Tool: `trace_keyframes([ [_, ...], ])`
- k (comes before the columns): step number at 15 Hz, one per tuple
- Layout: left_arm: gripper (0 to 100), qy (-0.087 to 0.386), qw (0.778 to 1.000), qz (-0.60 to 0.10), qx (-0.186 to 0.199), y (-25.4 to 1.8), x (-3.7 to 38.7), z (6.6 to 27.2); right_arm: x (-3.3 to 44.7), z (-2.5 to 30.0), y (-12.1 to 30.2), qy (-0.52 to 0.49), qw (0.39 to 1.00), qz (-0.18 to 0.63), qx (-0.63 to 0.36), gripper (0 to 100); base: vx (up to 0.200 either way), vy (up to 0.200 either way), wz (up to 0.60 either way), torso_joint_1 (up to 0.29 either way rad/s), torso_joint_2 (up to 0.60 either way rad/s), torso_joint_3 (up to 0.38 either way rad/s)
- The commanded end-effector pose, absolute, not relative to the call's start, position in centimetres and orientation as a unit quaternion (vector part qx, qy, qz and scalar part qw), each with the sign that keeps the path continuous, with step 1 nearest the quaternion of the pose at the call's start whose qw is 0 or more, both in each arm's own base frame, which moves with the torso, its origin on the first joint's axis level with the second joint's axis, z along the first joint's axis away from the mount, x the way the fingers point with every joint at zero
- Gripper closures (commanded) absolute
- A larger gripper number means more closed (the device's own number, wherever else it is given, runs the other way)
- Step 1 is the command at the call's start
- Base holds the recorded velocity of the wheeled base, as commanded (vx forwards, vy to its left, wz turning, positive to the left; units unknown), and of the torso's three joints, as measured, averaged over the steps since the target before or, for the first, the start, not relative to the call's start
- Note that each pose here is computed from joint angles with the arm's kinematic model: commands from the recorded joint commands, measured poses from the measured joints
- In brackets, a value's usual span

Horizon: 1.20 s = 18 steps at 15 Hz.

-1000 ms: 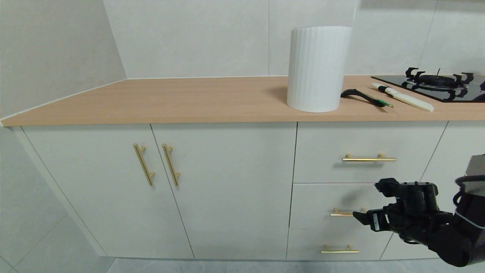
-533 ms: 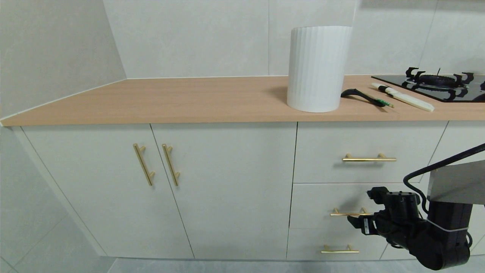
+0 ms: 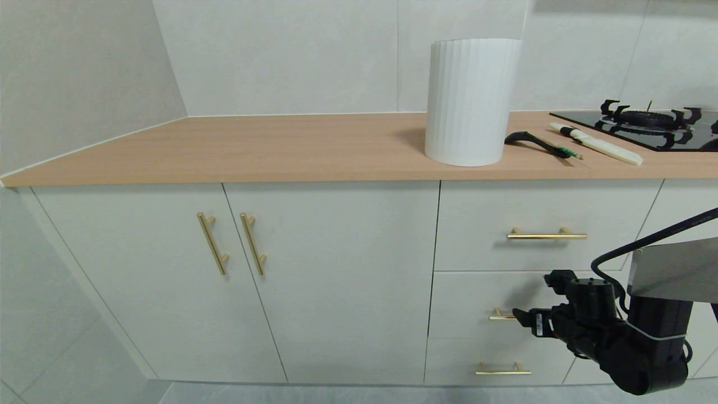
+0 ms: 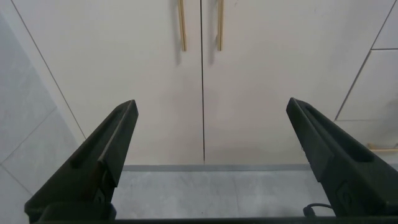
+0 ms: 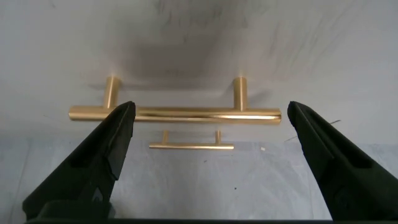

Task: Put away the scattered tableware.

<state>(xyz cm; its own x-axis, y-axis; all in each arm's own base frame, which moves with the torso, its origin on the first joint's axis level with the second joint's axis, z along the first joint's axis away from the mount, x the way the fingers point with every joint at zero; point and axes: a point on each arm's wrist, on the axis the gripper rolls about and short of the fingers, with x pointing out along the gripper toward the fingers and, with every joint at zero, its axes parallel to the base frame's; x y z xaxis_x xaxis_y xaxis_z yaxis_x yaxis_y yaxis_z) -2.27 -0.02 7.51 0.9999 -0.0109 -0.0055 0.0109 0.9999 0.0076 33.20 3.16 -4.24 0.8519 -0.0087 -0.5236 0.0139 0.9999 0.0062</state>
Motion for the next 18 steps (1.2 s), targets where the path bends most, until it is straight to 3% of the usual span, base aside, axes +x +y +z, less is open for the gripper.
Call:
trace_keyframes([
  [1,0,0.003,1.000,-0.005,0.004,0.0,-2.3,7.5,33.5,-4.6,3.2,0.272,0.962,-0.011,0.003,0,0.000,0.000,0.00,0.000,0.00,0.000],
  [18,0,0.003,1.000,-0.005,0.005,0.0,-2.3,7.5,33.9,-6.7,3.1,0.290,0.957,-0.023,-0.004,0,0.000,0.000,0.00,0.000,0.00,0.000],
])
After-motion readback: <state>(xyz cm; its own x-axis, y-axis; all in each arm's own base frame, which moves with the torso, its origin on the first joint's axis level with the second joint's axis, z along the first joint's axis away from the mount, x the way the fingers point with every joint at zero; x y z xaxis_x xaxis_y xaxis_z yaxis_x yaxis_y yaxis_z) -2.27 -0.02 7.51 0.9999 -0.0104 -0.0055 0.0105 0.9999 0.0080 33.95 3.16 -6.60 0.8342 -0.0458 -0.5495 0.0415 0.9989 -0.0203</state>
